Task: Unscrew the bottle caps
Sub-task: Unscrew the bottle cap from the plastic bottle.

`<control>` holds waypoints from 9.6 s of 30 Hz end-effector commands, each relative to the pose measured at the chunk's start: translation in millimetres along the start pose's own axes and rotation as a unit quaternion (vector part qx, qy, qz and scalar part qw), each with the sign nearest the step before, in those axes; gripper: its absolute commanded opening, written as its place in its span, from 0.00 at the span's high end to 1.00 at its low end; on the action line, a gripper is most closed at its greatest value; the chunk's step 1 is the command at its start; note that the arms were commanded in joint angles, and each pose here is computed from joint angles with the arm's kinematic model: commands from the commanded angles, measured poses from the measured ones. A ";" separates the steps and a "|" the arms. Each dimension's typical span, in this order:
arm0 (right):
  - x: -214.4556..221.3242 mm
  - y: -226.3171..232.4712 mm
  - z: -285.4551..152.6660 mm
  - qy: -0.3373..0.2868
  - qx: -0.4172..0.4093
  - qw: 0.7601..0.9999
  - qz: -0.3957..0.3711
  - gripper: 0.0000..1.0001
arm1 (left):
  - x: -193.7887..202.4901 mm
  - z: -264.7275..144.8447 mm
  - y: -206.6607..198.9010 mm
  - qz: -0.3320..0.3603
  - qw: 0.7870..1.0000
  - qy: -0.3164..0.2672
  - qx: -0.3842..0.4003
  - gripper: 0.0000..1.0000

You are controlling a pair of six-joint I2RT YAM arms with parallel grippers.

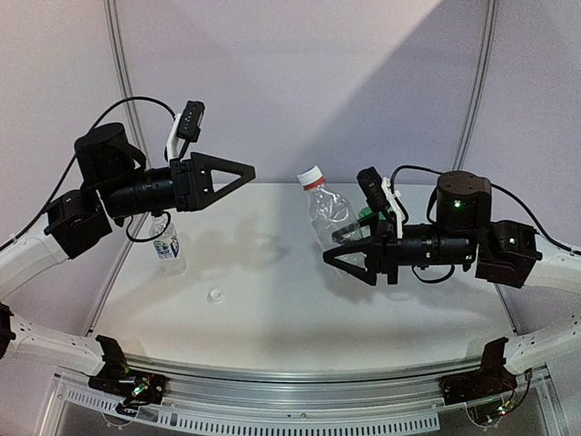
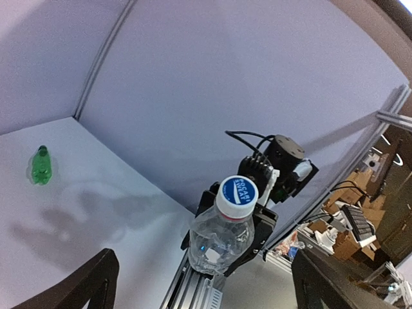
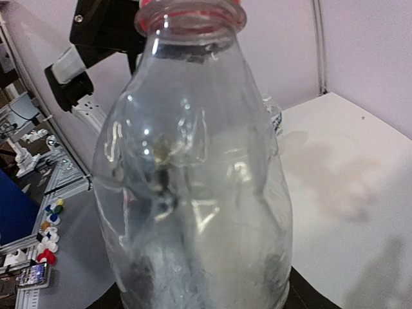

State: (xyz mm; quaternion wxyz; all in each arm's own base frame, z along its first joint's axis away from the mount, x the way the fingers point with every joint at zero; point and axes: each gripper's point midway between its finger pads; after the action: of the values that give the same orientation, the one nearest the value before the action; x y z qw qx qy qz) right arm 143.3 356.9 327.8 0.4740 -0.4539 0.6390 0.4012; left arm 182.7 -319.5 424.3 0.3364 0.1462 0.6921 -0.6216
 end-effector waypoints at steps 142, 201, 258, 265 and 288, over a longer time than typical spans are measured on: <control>-25.3 41.6 11.0 -0.070 -0.128 0.989 0.033 1.00 | 18.4 71.3 -61.1 0.106 0.981 0.064 0.147 0.26; -0.2 -57.1 4.6 -0.021 0.168 0.985 -0.024 1.00 | -8.7 52.6 -19.9 0.050 0.998 -0.018 -0.045 0.02; -26.5 25.5 -0.1 -0.080 -0.068 0.994 -0.012 1.00 | 33.3 103.8 -67.1 0.102 0.976 0.131 0.139 0.83; -21.7 -14.9 4.3 -0.042 0.051 0.997 -0.039 1.00 | 37.7 111.8 -41.5 0.091 0.986 0.131 0.047 0.83; -30.1 -58.8 19.4 -0.035 0.166 0.985 -0.035 1.00 | 25.8 121.9 -20.2 0.108 0.984 0.032 -0.136 0.65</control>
State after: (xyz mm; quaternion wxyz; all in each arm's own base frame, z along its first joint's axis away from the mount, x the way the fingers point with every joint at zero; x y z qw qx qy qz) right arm 203.1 368.6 322.3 0.5407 -0.4033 0.6837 0.2783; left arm 214.2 -435.7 445.2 0.4261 0.1471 0.7436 -0.4938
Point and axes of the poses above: each gripper's point midway between its finger pads, its own z axis out along the fingers, its own y axis along the line the jaws close on, x = y × z, and after that the axes turned 12 degrees about -z, right-handed
